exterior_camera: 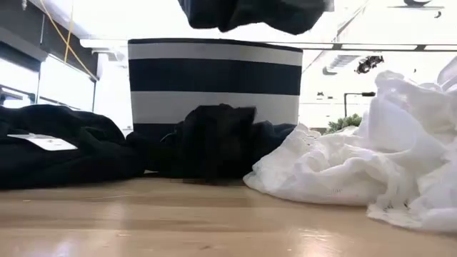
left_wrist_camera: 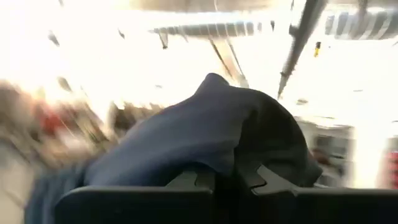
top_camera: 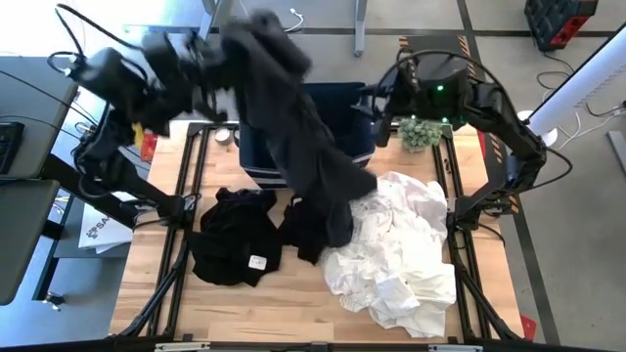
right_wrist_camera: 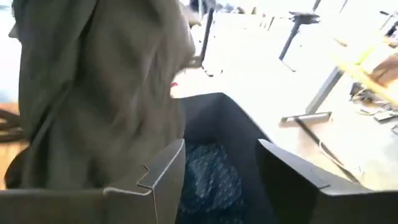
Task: Sort clothes
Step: Put the grey shorts into the blue bin
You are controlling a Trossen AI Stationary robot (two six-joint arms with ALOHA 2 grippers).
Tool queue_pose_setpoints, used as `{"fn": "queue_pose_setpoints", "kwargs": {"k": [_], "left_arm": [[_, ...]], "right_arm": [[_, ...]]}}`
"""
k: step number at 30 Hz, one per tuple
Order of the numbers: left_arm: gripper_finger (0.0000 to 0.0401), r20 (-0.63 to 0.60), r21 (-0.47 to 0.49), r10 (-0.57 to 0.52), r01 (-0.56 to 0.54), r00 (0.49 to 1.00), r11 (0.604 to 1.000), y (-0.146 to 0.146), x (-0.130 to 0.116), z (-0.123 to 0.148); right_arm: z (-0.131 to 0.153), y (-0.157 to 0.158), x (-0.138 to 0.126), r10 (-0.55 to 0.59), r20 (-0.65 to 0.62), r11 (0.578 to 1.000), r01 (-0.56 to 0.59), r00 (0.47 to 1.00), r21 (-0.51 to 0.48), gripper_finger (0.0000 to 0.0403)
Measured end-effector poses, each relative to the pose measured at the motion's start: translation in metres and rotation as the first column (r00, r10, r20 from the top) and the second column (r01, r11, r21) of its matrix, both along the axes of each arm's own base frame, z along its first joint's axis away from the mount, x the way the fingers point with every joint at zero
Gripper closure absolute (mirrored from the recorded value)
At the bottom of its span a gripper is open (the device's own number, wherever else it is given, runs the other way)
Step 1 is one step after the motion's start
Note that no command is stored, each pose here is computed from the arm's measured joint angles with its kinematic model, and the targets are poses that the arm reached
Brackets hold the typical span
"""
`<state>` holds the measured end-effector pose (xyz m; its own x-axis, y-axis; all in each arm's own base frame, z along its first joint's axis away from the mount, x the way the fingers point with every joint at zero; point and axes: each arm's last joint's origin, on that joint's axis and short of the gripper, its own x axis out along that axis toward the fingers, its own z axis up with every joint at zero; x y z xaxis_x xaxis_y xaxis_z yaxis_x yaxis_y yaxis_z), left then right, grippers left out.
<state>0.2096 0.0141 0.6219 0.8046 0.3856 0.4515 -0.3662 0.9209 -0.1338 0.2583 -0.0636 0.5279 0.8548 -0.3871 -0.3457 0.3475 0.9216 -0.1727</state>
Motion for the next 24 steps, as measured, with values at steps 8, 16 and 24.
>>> {"fn": "queue_pose_setpoints", "kwargs": {"k": [8, 16, 24], "left_arm": [[0.0400, -0.043, 0.186, 0.199, -0.188, 0.979, 0.965, 0.069, 0.030, 0.002], [0.0399, -0.332, -0.009, 0.138, -0.149, 0.933, 0.989, 0.133, 0.071, -0.050], [0.0396, -0.747, -0.348, -0.075, -0.293, 0.661, 0.890, 0.143, 0.103, -0.134]], "right_arm": [[0.005, -0.008, -0.013, -0.058, 0.030, 0.998, 0.057, 0.998, 0.031, 0.0210], [-0.002, -0.005, -0.023, -0.078, -0.042, 0.991, 0.082, 0.996, 0.107, 0.0210], [-0.006, -0.002, -0.033, -0.090, -0.102, 0.984, 0.104, 0.991, 0.147, 0.0210]]}}
